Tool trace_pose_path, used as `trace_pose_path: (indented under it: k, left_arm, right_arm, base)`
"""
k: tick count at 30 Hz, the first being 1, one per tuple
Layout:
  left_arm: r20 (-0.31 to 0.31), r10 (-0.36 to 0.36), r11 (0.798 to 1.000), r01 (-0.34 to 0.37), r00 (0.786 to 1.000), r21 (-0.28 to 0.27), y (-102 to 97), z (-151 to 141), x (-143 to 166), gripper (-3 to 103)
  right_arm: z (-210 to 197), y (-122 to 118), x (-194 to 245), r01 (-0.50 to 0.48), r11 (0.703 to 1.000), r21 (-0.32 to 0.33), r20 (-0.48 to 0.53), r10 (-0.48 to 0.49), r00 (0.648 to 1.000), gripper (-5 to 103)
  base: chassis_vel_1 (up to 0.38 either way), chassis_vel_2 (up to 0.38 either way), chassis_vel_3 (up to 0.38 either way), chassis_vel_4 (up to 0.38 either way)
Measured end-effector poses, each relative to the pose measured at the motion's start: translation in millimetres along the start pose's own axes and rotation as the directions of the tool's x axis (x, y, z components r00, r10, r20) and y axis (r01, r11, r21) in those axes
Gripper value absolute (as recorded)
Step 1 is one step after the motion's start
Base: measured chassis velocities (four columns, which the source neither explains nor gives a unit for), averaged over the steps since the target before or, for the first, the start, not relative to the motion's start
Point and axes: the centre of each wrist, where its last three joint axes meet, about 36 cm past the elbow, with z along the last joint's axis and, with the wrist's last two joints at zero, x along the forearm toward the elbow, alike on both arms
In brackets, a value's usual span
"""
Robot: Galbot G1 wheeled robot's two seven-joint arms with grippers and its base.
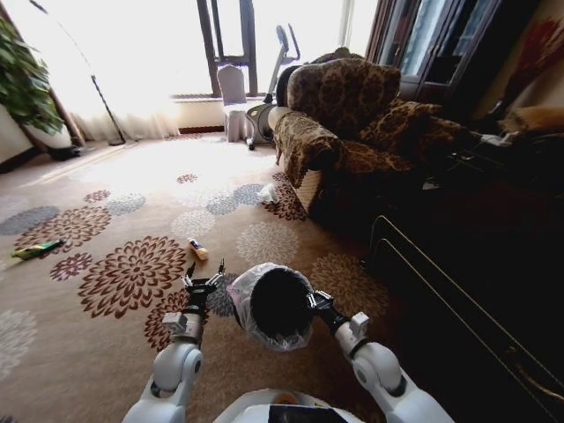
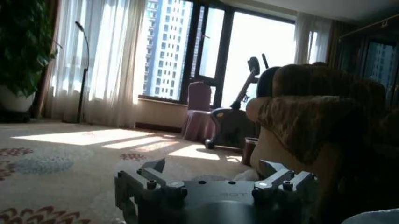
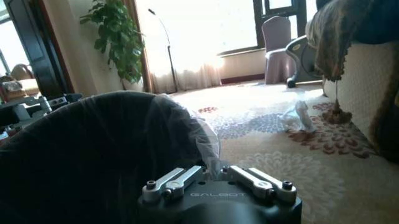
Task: Pick up the trash from the ground and place it into the trash bin.
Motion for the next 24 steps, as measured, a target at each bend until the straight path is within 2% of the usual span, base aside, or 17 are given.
trace_pose_path:
  k: [6, 24]
  left_arm:
    - [0.018, 0.003, 1.0, -0.003, 1.0, -0.015, 2.7, 2.0, 0.0, 100]
    - [0.021, -0.014, 1.0, 0.015, 1.0, -0.026, 6.2, 3.6, 3.9, 100]
  right_arm:
    - [1.2, 3.8, -0.6, 0.019, 1.0, -0.005, 0.01, -0.019, 1.0, 4]
    - [3.1, 8.1, 0.5, 0.039, 0.999, 0.006, 0.008, -0.039, 0.999, 4]
  base:
    - [0.08, 0.093, 0.098, 0.086]
    - [0.009, 0.01, -0.008, -0.006]
